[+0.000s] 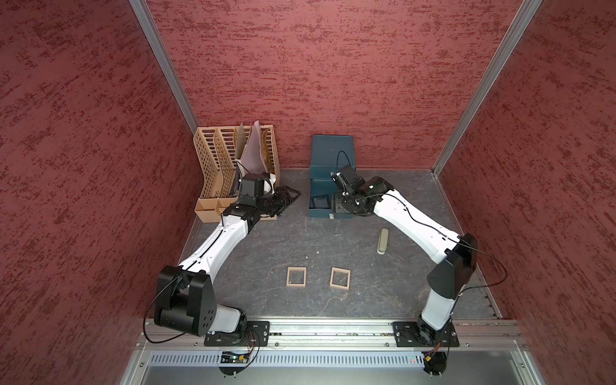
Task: Place the brooch boxes into the drawer by color
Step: Place the brooch box in the drawer.
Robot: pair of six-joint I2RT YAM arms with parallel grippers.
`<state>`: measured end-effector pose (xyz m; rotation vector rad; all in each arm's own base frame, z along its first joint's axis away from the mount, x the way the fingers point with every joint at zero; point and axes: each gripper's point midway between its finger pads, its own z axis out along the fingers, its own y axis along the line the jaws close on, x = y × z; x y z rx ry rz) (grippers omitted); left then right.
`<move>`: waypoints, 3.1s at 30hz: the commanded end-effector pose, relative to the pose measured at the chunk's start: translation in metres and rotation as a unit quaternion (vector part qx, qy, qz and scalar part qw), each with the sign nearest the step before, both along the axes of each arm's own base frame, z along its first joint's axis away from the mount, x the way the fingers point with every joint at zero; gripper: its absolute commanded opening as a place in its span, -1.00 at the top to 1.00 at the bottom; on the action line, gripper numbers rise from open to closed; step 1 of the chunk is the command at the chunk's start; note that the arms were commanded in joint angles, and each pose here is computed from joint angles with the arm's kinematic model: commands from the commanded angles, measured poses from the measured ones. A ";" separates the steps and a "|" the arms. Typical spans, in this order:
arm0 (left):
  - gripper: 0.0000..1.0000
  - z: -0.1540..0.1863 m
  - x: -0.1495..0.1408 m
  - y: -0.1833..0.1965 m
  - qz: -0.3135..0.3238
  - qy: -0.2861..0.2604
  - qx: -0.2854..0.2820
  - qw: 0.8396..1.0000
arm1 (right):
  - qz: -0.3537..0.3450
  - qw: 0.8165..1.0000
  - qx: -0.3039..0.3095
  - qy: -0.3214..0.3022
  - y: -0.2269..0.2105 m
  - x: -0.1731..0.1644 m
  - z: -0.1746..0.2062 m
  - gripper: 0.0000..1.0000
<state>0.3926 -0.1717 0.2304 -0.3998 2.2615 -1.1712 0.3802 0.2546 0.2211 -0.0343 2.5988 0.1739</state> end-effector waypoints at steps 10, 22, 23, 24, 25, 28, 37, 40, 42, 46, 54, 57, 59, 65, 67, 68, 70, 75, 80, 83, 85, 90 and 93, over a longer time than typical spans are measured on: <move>-0.24 0.023 0.044 -0.011 -0.010 -0.045 -0.011 0.999 | -0.021 0.999 -0.018 0.031 0.001 0.052 -0.028 -0.33; -0.24 0.023 0.054 -0.015 -0.016 -0.055 -0.020 0.998 | -0.030 0.998 -0.015 0.051 0.002 0.072 -0.058 -0.37; -0.25 0.024 0.053 -0.015 -0.016 -0.055 -0.020 0.998 | -0.031 0.998 -0.016 0.052 0.002 0.073 -0.059 -0.37; -0.24 0.024 0.053 -0.015 -0.016 -0.056 -0.021 0.998 | -0.032 0.998 -0.018 0.053 0.001 0.073 -0.060 -0.38; -0.25 0.025 0.052 -0.015 -0.016 -0.056 -0.022 0.998 | -0.033 0.998 -0.020 0.053 0.000 0.074 -0.061 -0.37; -0.25 0.025 0.051 -0.014 -0.015 -0.056 -0.022 0.998 | -0.034 0.998 -0.020 0.052 -0.001 0.076 -0.063 -0.37; -0.25 0.025 0.045 -0.013 -0.013 -0.053 -0.026 0.998 | -0.039 0.997 -0.022 0.058 -0.004 0.081 -0.072 -0.39; -0.25 0.028 0.043 -0.013 -0.013 -0.055 -0.026 0.998 | -0.039 0.997 -0.024 0.060 -0.003 0.082 -0.075 -0.40; -0.25 0.030 0.042 -0.013 -0.012 -0.057 -0.026 0.998 | -0.041 0.997 -0.026 0.059 -0.004 0.084 -0.076 -0.41; -0.25 0.033 0.040 -0.012 -0.012 -0.058 -0.025 0.998 | -0.041 0.997 -0.026 0.061 -0.004 0.085 -0.079 -0.41; -0.25 0.035 0.039 -0.012 -0.011 -0.058 -0.026 0.998 | -0.041 0.997 -0.028 0.064 -0.004 0.088 -0.083 -0.45; -0.25 0.037 0.039 -0.011 -0.010 -0.060 -0.027 0.998 | -0.040 0.997 -0.032 0.066 -0.004 0.091 -0.087 -0.46; -0.25 0.038 0.039 -0.012 -0.011 -0.061 -0.027 0.998 | -0.040 0.996 -0.033 0.066 -0.003 0.093 -0.088 -0.46; -0.25 0.039 0.038 -0.012 -0.012 -0.062 -0.028 0.998 | -0.043 0.996 -0.039 0.065 -0.005 0.098 -0.089 -0.51; -0.25 0.040 0.038 -0.012 -0.012 -0.063 -0.029 0.998 | -0.042 0.996 -0.039 0.067 -0.004 0.098 -0.090 -0.53; -0.25 0.041 0.038 -0.012 -0.012 -0.064 -0.029 0.997 | -0.041 0.996 -0.039 0.068 -0.003 0.099 -0.091 -0.54; -0.25 0.042 0.038 -0.012 -0.011 -0.065 -0.029 0.997 | -0.040 0.996 -0.040 0.068 -0.003 0.099 -0.092 -0.57; -0.25 0.042 0.038 -0.012 -0.011 -0.064 -0.029 0.997 | -0.041 0.996 -0.042 0.069 -0.003 0.100 -0.095 -0.58; -0.25 0.042 0.038 -0.012 -0.011 -0.065 -0.030 0.997 | -0.042 0.996 -0.042 0.069 -0.004 0.101 -0.096 -0.60; -0.25 0.042 0.038 -0.012 -0.012 -0.065 -0.029 0.997 | -0.043 0.996 -0.042 0.069 -0.004 0.102 -0.096 -0.60; -0.25 0.042 0.038 -0.012 -0.011 -0.064 -0.029 0.997 | -0.043 0.996 -0.043 0.070 -0.004 0.102 -0.096 -0.61; -0.25 0.042 0.038 -0.013 -0.012 -0.064 -0.029 0.997 | -0.045 0.996 -0.045 0.070 -0.006 0.102 -0.097 -0.63; -0.25 0.042 0.038 -0.013 -0.011 -0.065 -0.029 0.997 | -0.046 0.996 -0.044 0.066 -0.006 0.102 -0.093 -0.66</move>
